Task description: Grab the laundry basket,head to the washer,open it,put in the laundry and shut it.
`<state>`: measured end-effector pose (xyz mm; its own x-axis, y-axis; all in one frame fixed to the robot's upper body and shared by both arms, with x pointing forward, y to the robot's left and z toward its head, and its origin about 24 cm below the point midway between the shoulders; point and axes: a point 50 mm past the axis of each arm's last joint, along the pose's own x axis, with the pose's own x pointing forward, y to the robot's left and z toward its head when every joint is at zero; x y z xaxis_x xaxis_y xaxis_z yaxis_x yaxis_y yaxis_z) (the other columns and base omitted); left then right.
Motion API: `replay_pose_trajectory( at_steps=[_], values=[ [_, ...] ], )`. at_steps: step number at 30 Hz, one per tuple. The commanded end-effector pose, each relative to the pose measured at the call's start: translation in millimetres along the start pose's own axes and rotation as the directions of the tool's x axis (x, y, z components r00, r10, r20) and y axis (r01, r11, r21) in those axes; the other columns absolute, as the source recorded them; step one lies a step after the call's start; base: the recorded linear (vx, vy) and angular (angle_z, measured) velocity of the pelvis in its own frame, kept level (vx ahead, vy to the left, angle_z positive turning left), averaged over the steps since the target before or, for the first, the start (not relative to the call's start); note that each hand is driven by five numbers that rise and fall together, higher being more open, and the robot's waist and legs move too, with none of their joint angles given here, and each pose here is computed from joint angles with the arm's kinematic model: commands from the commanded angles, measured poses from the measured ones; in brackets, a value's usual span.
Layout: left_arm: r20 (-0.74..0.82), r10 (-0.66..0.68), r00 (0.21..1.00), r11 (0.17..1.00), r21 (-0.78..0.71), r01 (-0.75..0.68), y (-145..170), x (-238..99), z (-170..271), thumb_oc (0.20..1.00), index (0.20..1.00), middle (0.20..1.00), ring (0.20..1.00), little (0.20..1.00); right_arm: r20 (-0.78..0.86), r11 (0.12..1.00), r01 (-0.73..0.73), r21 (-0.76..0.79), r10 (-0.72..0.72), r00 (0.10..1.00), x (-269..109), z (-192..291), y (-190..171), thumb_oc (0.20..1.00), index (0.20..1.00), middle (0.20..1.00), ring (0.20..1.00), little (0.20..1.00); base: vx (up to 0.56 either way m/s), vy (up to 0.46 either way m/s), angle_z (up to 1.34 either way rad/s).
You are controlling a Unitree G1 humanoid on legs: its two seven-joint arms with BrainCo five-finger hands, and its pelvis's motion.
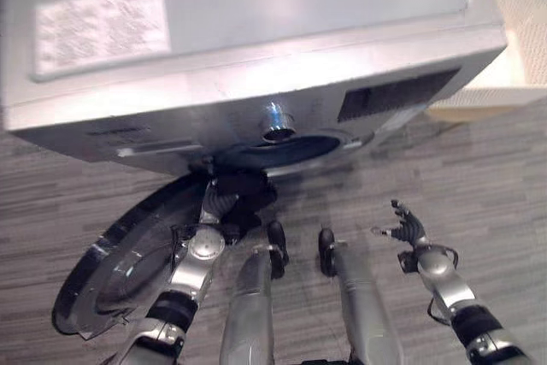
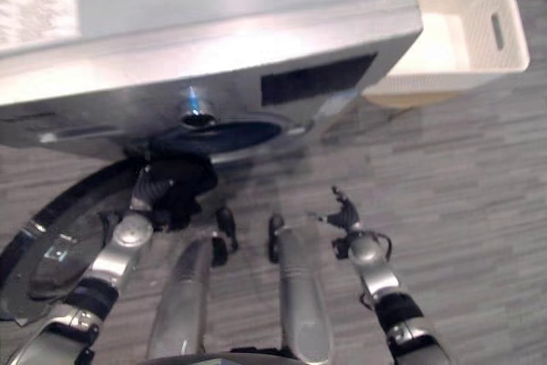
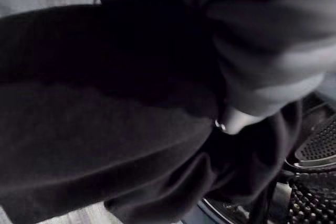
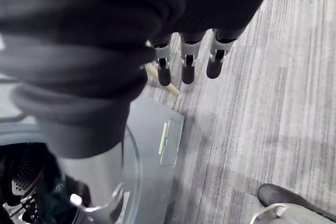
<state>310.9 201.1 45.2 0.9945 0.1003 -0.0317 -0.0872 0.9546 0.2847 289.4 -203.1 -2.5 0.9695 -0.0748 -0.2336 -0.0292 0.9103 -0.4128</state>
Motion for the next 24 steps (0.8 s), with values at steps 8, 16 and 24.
replay_pose_trajectory(
  at_steps=[8, 16, 24],
  values=[
    [0.565, 0.283, 0.775, 0.803, 0.303, -0.514, 79, 46, 153, 0.200, 0.200, 0.200, 0.200, 0.200, 0.235, 0.989, 0.087, 0.118, -0.113, 0.965, -20, 28, -25, 1.000, 1.000, 1.000, 1.000, 1.000, 0.00, -0.009, -0.24],
    [0.857, 0.266, 0.442, 0.176, 0.408, -0.896, 153, 42, 301, 0.200, 0.200, 0.200, 0.200, 0.200, 0.361, 0.995, 0.026, 0.095, -0.058, 0.931, -24, 45, -33, 1.000, 1.000, 1.000, 1.000, 1.000, 0.02, -0.015, -0.01],
    [0.938, 0.272, 0.214, -0.043, 0.234, -0.971, 166, 17, 362, 0.909, 0.909, 0.909, 0.909, 0.909, 0.417, 0.994, -0.010, 0.109, -0.037, 0.908, -30, 51, -33, 1.000, 1.000, 1.000, 1.000, 1.000, 0.01, 0.003, -0.01]
  ],
)
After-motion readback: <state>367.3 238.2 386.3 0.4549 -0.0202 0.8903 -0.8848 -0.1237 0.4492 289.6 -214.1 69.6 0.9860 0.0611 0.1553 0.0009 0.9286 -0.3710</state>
